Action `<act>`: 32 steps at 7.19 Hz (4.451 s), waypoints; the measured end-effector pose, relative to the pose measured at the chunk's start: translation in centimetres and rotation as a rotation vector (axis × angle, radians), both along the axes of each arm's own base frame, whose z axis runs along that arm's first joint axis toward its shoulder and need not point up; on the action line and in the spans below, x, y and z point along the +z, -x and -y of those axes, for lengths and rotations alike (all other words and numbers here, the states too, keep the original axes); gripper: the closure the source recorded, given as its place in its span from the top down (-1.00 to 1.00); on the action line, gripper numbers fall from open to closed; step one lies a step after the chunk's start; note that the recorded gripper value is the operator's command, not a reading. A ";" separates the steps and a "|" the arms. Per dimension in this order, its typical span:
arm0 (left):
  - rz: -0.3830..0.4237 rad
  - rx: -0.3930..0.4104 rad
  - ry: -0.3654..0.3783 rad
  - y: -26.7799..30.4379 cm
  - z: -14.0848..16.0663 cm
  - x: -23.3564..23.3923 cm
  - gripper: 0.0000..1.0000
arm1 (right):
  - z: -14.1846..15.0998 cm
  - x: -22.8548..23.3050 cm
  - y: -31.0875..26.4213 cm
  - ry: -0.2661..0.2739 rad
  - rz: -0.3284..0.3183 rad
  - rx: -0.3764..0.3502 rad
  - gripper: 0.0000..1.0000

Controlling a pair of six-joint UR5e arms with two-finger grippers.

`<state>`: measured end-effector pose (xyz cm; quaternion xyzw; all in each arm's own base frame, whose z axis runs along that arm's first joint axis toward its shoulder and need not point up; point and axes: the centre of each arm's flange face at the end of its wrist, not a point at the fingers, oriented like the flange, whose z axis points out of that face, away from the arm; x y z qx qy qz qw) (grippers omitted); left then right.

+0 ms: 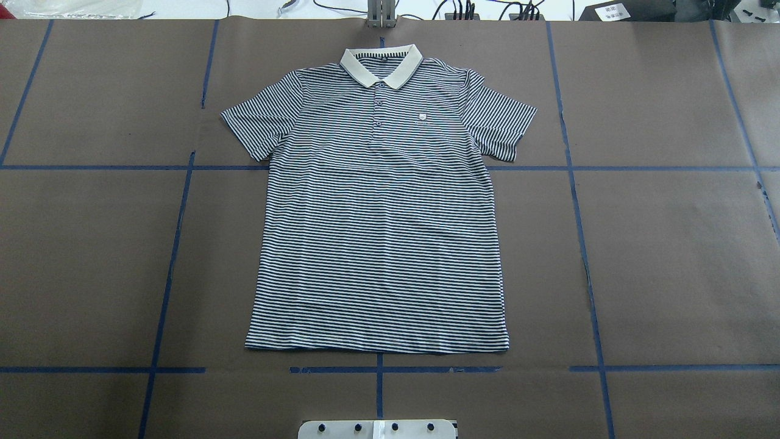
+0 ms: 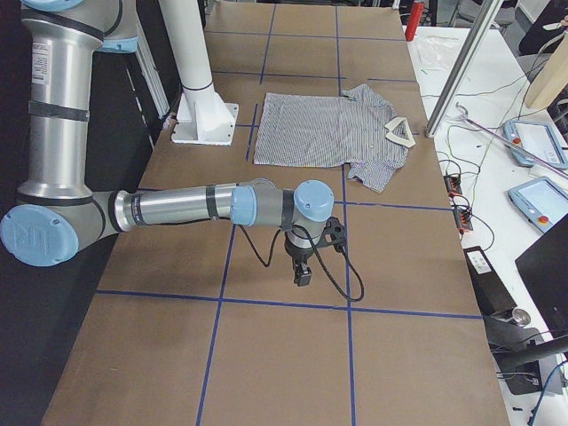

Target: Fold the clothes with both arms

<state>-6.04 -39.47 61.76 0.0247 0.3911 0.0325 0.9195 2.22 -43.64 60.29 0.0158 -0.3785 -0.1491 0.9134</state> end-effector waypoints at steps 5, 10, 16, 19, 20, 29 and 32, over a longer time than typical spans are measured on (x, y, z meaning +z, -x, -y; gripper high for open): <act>0.014 0.014 -0.013 -0.4 0.3 -0.3 1.00 | 0.1 -0.1 0.0 -0.001 0.002 0.007 1.00; 0.014 0.019 -0.021 -0.6 0.3 -0.4 1.00 | 0.4 -0.8 0.8 -0.030 0.026 -0.004 1.00; -0.131 0.029 -0.121 -1.6 0.7 -2.7 1.00 | 15.2 -13.1 19.7 0.058 0.137 0.200 1.00; -0.154 0.037 -0.196 -1.7 0.8 -3.4 1.00 | 21.0 -17.3 32.6 0.165 0.229 0.473 0.89; -0.152 0.037 -0.204 -1.7 0.7 -3.1 1.00 | 22.2 -18.7 36.1 0.194 0.229 0.558 0.77; -0.155 0.034 -0.189 -1.7 0.5 -2.0 1.00 | 25.6 -16.2 42.2 0.234 0.105 0.718 0.35; -0.155 0.035 -0.191 -1.7 0.5 -2.0 1.00 | 25.8 -16.2 42.5 0.237 0.101 0.718 0.09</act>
